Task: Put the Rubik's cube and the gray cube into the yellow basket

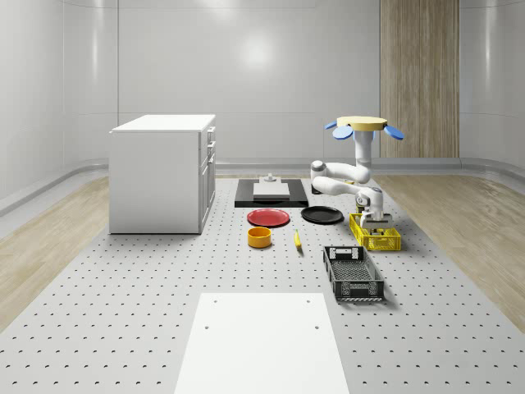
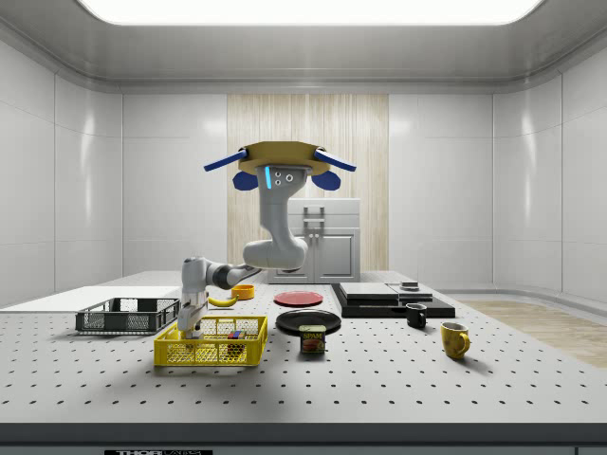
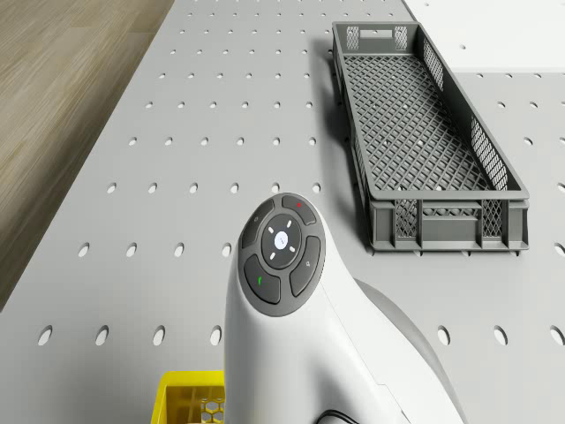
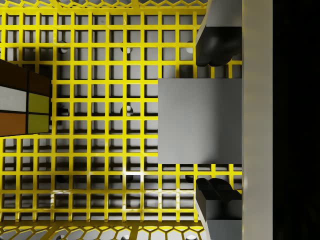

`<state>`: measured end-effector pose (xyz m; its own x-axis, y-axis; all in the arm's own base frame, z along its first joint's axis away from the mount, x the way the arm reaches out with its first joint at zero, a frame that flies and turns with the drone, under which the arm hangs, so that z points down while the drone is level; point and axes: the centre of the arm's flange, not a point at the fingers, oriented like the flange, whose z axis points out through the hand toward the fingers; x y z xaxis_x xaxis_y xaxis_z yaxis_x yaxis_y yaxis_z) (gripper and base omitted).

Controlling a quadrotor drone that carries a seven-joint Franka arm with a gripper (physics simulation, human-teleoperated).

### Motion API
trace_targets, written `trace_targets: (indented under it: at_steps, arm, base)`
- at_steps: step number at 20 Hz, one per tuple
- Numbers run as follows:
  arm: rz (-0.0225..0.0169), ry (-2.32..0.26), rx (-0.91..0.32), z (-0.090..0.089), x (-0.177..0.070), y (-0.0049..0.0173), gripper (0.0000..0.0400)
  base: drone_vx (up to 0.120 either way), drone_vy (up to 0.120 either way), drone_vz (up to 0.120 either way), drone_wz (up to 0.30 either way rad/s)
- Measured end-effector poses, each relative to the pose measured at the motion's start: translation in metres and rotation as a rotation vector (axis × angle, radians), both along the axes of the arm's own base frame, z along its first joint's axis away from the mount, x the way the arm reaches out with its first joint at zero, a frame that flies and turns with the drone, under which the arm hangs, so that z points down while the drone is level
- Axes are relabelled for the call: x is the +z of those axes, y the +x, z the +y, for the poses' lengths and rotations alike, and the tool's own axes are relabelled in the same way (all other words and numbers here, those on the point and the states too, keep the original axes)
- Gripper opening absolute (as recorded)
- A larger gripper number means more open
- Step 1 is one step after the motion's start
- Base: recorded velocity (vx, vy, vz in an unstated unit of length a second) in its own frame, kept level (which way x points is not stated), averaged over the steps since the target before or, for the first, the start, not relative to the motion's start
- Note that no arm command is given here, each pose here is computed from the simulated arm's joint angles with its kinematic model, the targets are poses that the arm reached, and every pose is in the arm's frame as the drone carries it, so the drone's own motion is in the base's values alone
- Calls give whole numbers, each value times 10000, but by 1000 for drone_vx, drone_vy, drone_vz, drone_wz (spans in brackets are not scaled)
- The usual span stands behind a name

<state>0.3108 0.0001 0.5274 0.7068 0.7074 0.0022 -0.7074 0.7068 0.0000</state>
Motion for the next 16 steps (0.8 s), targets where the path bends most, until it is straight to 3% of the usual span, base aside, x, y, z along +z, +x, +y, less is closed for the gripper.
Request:
trace_targets:
  at_steps: [6, 16]
  arm:
    - [1, 0, 0, 0, -192, 0, 389]
    - [2, 1, -2, 0, -464, 0, 399]
  base:
    - [0, 0, 0, 0]
    - [0, 0, 0, 0]
